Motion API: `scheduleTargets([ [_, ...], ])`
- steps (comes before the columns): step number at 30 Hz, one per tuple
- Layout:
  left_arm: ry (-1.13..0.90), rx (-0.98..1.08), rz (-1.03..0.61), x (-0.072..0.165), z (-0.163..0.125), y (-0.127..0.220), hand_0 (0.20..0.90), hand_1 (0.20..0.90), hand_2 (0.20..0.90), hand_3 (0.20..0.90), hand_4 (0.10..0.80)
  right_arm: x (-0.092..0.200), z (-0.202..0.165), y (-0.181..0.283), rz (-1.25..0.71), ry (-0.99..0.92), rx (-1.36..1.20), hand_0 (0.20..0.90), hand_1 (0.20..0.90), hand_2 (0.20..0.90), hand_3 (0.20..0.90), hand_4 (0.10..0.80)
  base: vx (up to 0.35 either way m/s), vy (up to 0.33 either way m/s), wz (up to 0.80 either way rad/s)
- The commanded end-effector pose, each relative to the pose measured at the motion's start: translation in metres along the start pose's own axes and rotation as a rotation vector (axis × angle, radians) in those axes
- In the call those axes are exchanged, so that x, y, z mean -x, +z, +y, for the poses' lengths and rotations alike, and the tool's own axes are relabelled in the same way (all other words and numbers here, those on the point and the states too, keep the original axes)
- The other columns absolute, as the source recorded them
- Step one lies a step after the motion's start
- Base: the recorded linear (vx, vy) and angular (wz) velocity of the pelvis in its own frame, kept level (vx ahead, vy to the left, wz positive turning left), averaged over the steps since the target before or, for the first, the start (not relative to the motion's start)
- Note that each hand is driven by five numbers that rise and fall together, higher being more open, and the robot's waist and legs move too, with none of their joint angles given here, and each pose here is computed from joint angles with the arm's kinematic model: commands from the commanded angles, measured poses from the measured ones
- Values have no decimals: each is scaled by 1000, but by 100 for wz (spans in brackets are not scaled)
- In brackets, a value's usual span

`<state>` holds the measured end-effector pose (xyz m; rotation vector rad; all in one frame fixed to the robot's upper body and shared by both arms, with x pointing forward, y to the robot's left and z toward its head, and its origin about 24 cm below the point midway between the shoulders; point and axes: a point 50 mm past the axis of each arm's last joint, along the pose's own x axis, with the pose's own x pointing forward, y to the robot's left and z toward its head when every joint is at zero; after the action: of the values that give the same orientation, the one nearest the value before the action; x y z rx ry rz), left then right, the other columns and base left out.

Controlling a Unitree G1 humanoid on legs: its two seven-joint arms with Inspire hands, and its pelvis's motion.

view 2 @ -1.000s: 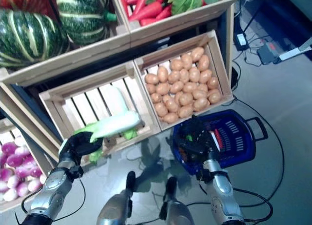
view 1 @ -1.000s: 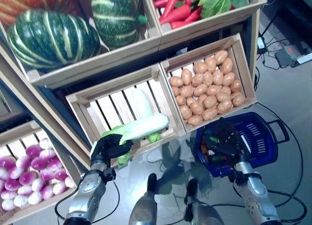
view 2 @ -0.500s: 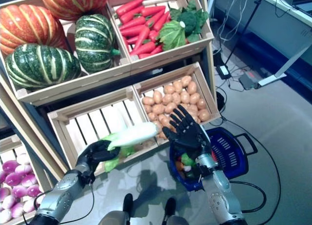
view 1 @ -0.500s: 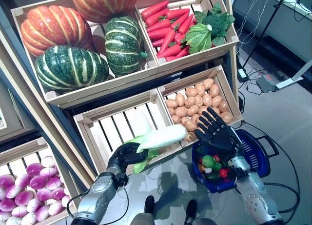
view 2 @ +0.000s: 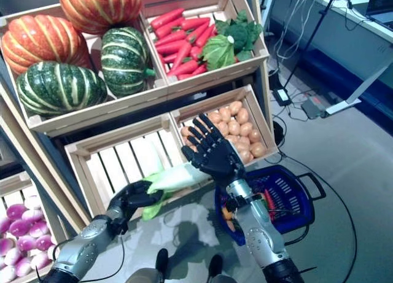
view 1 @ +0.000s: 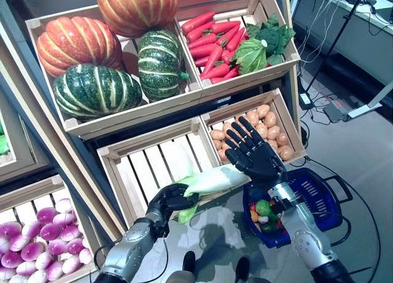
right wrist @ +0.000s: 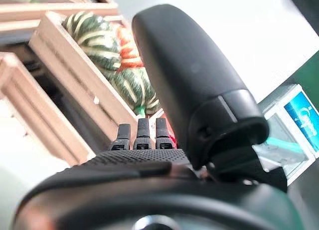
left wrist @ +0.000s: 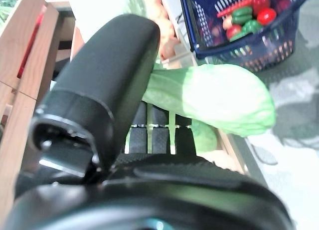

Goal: Put vegetables into the basket

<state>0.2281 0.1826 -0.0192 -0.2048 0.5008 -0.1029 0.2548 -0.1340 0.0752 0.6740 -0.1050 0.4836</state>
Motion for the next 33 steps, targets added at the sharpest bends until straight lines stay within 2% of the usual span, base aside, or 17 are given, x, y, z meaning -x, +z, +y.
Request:
scheduleTargets([
  [1,-163,51,-216,-11,-31,53,300,300,300,300,400,-20,32,27,-219,171,-108,900,900,900,900,800,0,0,0],
  [8,-184,141,-207,-12,-39,50,300,300,300,300,400,-27,39,19,-234,171,-200,900,900,900,900,800,0,0,0],
  [18,-179,200,-213,-10,-42,50,300,300,300,300,400,-22,30,17,-258,91,-181,900,900,900,900,800,0,0,0],
  [26,-160,182,-193,-10,-32,48,300,300,300,300,400,-19,26,56,-462,107,-166,900,900,900,900,800,0,0,0],
  [33,-134,193,-221,-7,-20,55,300,300,300,300,400,-10,21,76,-552,69,-103,900,900,900,900,800,0,0,0],
])
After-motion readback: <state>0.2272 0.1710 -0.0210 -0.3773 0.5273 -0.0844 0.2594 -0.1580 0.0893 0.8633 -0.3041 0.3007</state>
